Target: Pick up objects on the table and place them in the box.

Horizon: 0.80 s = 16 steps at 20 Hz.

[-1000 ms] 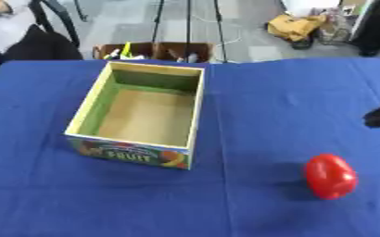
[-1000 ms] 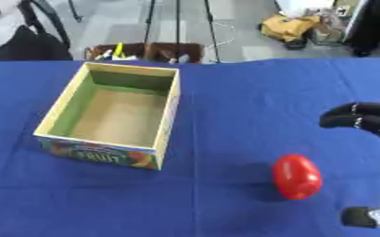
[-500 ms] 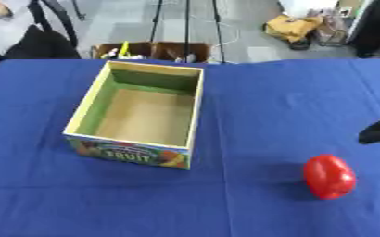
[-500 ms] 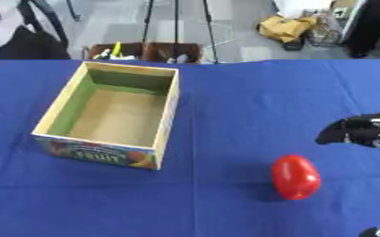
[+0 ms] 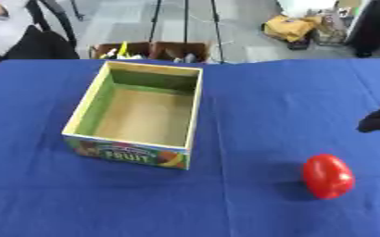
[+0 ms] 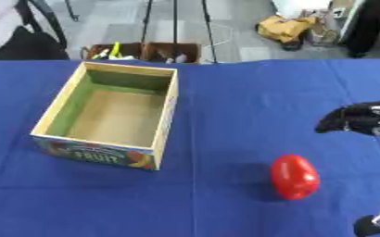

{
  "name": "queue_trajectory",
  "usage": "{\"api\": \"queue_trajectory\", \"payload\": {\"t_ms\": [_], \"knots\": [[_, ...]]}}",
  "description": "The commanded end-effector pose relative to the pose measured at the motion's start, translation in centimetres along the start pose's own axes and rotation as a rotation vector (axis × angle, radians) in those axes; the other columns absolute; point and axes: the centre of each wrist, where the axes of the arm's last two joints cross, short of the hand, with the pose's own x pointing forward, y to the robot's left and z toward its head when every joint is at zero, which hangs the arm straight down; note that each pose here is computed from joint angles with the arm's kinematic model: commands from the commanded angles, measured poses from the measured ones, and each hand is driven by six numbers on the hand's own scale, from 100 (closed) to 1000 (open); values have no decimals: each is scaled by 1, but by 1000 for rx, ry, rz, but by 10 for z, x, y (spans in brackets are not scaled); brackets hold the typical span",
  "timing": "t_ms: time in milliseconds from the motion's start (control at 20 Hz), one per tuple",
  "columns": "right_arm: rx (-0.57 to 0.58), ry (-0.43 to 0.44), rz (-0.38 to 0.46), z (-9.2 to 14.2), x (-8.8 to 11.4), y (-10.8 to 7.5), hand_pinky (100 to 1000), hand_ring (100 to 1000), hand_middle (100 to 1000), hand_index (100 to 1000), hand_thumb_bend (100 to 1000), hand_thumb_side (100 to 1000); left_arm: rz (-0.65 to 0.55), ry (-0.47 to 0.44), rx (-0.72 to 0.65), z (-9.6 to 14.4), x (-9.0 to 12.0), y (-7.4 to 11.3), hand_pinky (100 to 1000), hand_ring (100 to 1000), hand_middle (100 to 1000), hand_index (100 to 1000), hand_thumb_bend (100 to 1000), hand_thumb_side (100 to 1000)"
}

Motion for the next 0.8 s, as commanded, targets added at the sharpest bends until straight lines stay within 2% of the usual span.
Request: {"api": "queue_trajectory", "payload": {"t_ms": [50,300,800], "knots": [[-7,20,52,-1,3,-17,769,838,822,909,848,630,-13,-35,-22,-4,8,2,297,285,423,493,100,808],[10,42,71,-11,6,-22,764,839,820,906,812,628,-11,-31,-31,-4,8,1,296,285,424,492,100,808],[60,48,40,-28,1,-18,756,829,805,899,827,576,-7,-29,-45,-3,8,-1,296,285,424,491,100,808]]}}
